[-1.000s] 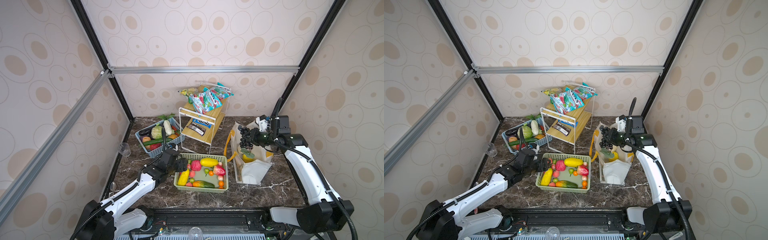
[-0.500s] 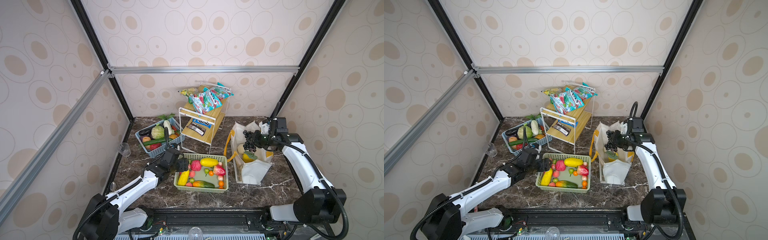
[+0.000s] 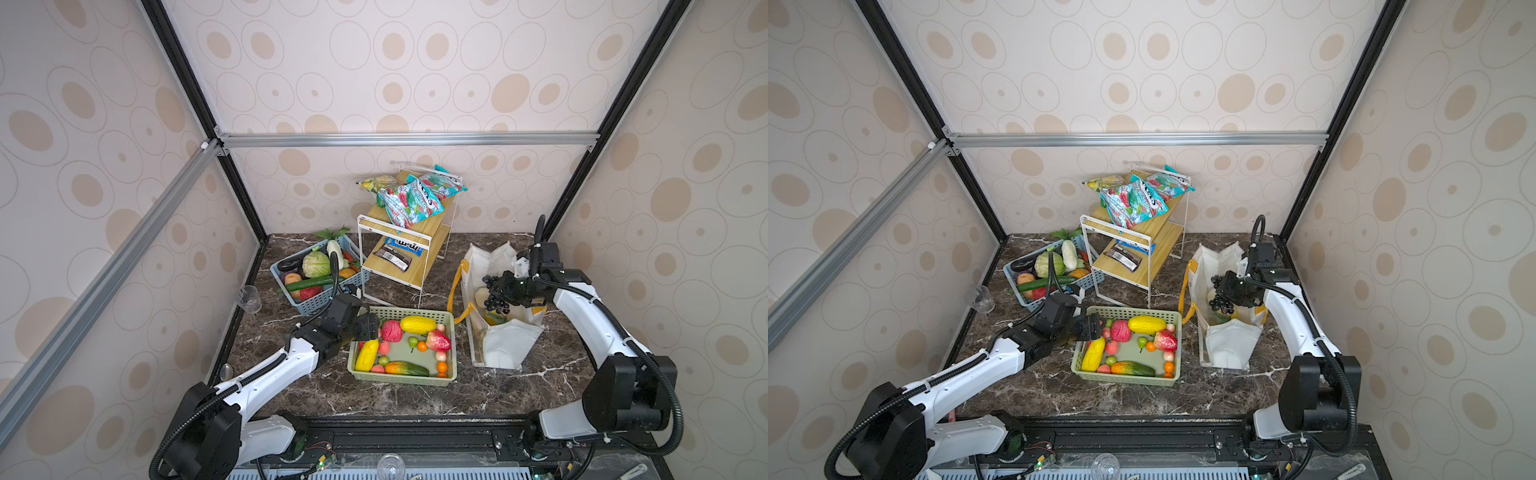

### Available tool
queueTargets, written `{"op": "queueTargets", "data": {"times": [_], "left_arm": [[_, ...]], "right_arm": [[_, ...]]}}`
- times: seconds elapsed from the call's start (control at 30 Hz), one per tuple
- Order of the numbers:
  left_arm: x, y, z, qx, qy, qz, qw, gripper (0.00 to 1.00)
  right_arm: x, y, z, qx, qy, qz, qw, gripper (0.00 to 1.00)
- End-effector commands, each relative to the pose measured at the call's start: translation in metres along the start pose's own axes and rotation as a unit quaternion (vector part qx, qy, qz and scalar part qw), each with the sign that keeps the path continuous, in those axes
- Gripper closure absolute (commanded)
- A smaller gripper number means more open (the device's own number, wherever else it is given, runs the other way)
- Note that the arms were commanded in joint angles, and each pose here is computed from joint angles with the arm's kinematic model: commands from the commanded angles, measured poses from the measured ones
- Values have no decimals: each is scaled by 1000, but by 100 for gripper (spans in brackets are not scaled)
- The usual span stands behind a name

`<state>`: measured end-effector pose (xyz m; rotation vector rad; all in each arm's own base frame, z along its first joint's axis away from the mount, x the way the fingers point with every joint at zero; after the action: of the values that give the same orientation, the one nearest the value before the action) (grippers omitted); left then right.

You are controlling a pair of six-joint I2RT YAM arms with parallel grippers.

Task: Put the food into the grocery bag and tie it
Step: 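Lower the grapes into the tote bag beside the pear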

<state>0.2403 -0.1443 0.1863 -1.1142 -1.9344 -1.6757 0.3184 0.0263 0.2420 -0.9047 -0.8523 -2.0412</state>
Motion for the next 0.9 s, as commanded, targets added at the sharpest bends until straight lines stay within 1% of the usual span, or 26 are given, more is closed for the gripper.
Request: {"op": "queueTargets", "data": {"times": [0.0,0.23,0.87], "left_arm": [[11,12,0,3,-1,-25,1000,21],[10,3,4,8,3,-21,1000,21],[8,4,3,4,0,-23,1000,21]], "right_arm": [[-7,0,-6,7,-5,0,1000,75],[-17,-2,-12,4,-11,10,1000,75],[-50,-9,-33,-8,-46,40,998,73]]}}
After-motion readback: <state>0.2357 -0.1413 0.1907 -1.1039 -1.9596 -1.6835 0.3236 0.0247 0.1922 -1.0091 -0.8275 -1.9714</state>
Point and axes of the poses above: each gripper's point midway between its finger pads, its own x axis back along the fingers, its own z axis along the line the jaws close on, y = z × x, the point moved 9 cm from there along x, back along the fingers, and after that the axes turned 8 degrees about -x, right-handed, at the moved point
